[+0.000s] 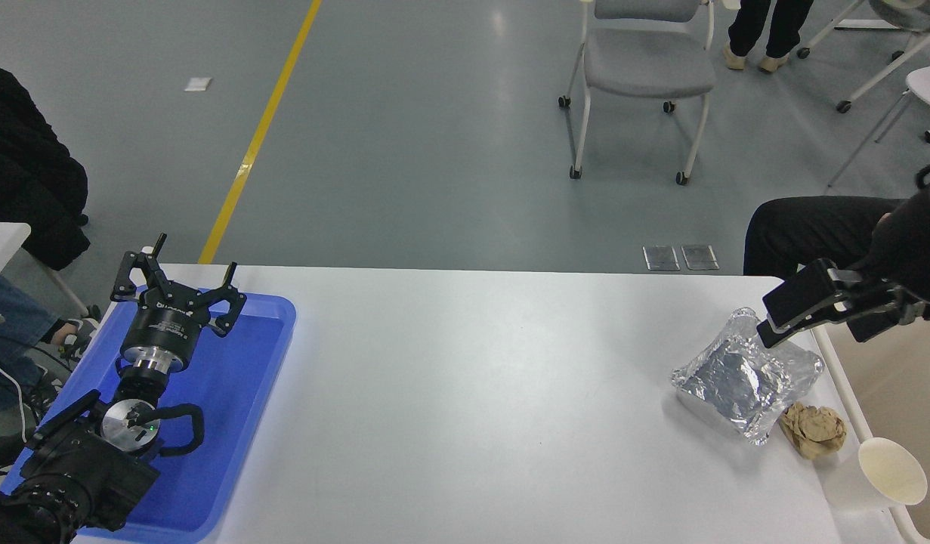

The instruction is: Pick up paper cup place in dustbin

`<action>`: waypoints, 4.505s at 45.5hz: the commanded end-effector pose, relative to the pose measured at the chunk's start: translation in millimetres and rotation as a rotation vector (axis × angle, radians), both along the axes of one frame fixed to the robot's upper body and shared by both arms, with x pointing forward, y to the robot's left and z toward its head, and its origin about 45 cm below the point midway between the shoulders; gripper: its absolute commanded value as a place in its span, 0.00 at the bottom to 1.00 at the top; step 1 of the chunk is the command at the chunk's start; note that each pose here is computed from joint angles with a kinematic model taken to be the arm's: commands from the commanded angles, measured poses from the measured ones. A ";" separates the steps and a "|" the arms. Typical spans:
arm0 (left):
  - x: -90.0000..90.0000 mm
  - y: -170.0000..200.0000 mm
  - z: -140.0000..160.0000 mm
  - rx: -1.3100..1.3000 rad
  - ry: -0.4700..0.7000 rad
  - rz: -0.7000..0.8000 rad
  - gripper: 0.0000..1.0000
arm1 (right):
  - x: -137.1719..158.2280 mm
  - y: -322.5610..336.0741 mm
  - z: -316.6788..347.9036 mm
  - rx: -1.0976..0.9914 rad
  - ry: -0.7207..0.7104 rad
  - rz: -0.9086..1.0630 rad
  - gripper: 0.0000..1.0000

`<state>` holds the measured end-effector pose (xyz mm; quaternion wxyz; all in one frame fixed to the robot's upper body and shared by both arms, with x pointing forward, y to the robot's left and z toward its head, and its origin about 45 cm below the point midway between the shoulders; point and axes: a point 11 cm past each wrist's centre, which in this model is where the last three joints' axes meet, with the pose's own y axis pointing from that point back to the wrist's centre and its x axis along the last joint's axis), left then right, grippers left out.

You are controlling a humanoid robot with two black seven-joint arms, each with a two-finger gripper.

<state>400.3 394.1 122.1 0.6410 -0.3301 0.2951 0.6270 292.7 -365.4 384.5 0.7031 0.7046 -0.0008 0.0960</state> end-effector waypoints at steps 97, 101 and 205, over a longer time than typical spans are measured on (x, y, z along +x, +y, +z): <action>0.9 -0.7 1.0 -0.001 -0.003 -0.001 1.00 | -55.6 -167.0 -258.5 -0.164 -0.065 -0.071 0.00; 0.5 -0.1 0.5 0.000 -0.001 0.000 1.00 | -55.2 -167.1 -257.0 -0.162 -0.067 -0.074 0.00; 1.1 -1.2 0.7 0.000 -0.001 -0.003 1.00 | -10.8 -287.2 -177.6 -0.457 -0.457 -0.322 0.00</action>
